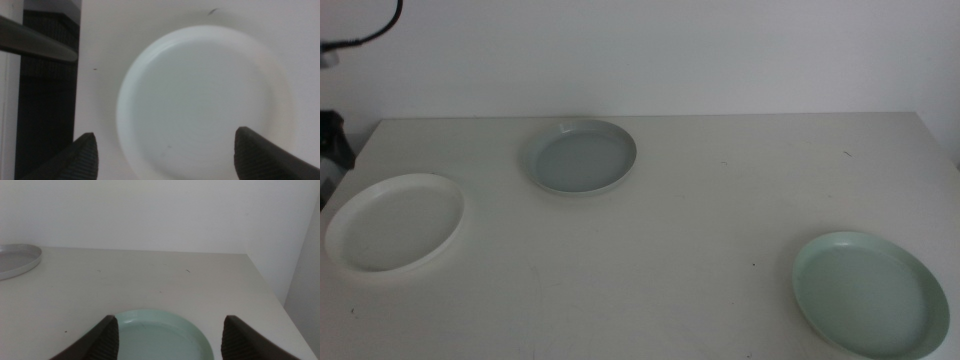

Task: Stack the three bowls on top of each other.

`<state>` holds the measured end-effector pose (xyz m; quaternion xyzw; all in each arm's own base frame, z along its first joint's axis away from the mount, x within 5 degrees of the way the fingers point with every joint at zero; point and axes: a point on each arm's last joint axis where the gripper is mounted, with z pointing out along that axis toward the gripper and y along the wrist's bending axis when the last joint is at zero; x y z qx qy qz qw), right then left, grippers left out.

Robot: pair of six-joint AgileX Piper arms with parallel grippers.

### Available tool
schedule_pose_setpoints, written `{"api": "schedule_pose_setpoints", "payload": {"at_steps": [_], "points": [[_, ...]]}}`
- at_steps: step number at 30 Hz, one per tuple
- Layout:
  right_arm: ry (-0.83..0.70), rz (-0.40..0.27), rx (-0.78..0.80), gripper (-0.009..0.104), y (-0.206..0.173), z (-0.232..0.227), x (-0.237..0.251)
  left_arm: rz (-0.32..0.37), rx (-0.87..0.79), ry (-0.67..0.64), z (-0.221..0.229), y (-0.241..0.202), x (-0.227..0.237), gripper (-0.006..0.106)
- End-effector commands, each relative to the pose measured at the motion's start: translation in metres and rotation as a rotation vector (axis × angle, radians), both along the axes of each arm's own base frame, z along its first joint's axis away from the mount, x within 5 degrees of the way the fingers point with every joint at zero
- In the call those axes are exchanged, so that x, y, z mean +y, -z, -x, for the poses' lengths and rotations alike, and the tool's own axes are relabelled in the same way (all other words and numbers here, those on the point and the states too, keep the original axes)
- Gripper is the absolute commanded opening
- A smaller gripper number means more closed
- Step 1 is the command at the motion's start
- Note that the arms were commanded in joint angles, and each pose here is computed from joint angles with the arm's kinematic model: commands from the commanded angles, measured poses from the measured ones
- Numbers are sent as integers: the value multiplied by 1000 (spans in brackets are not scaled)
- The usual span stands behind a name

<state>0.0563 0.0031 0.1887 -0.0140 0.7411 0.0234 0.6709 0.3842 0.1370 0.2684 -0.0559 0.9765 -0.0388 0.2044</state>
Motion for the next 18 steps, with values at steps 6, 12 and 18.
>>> {"api": "schedule_pose_setpoints", "payload": {"at_steps": [6, 12, 18], "points": [[8, 9, -118, 52, -12, 2, -1, 19, -87, 0, -19, 23, 25, 93], [8, 9, -118, 52, -12, 2, -1, 37, -73, -16, -34, 64, 31, 93], [8, 9, -118, 52, -12, 2, -1, 33, -49, -11, -37, 80, 34, 93]]}}
